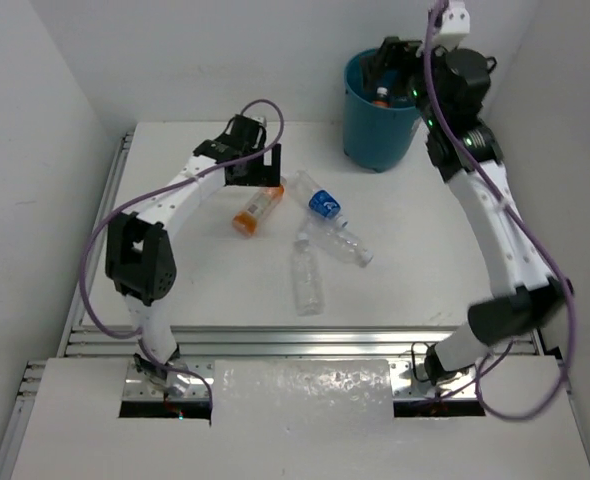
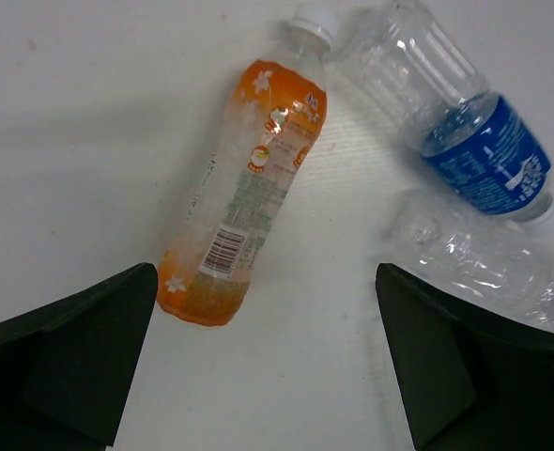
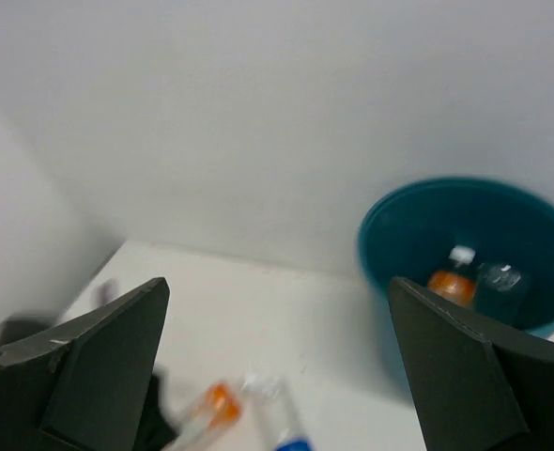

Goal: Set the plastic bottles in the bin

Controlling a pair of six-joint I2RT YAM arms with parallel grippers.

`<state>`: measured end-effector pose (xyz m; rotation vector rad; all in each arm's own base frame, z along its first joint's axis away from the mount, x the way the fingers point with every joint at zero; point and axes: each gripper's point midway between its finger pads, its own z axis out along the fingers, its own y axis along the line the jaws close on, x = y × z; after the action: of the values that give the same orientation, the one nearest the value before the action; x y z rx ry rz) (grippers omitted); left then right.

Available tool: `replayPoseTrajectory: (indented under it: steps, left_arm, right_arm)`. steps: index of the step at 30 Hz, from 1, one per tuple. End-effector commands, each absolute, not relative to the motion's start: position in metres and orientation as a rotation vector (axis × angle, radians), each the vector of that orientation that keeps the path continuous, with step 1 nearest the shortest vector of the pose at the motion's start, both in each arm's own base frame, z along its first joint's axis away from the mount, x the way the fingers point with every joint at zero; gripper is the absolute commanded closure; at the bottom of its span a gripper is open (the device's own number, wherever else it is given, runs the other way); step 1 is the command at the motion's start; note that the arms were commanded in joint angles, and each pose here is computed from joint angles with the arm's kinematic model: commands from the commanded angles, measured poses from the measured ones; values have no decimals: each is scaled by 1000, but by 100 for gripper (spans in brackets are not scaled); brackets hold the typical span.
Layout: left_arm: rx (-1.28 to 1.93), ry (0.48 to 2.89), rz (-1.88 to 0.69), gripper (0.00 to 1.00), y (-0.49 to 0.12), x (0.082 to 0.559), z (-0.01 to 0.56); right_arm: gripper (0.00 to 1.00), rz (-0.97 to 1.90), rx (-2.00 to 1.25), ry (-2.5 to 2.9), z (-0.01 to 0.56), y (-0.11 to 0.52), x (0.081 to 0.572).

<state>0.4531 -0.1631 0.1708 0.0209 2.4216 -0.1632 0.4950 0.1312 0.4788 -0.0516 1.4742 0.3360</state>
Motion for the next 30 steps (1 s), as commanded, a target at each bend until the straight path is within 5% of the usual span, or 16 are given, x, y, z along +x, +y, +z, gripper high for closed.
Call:
replayPoseTrajectory:
  steps: [1, 10, 13, 14, 16, 19, 24, 30]
  left_arm:
    - [147, 2522, -203, 0, -175, 448, 151]
    - [17, 2727, 10, 9, -152, 447, 46]
    - [-35, 2723, 23, 56, -151, 451, 43]
    - [-71, 2681, 59, 90, -144, 455, 56]
    - [-149, 2627, 129, 100, -131, 456, 73]
    - [-206, 2541, 114, 100, -123, 443, 116]
    - [16, 2313, -343, 100, -186, 386, 191]
    - [272, 2061, -909, 100, -259, 310, 268]
  right_arm:
    - [1, 461, -168, 1545, 458, 151, 431]
    - [1, 697, -292, 1639, 384, 183, 343]
    - [1, 720, -319, 1651, 379, 186, 338]
    - [1, 739, -342, 1651, 377, 190, 335]
    - [1, 783, -357, 1660, 371, 196, 333]
    - [1, 984, -373, 1661, 363, 218, 320]
    - [1, 1343, -357, 1549, 372, 251, 306]
    - [1, 1271, -302, 1584, 370, 274, 332]
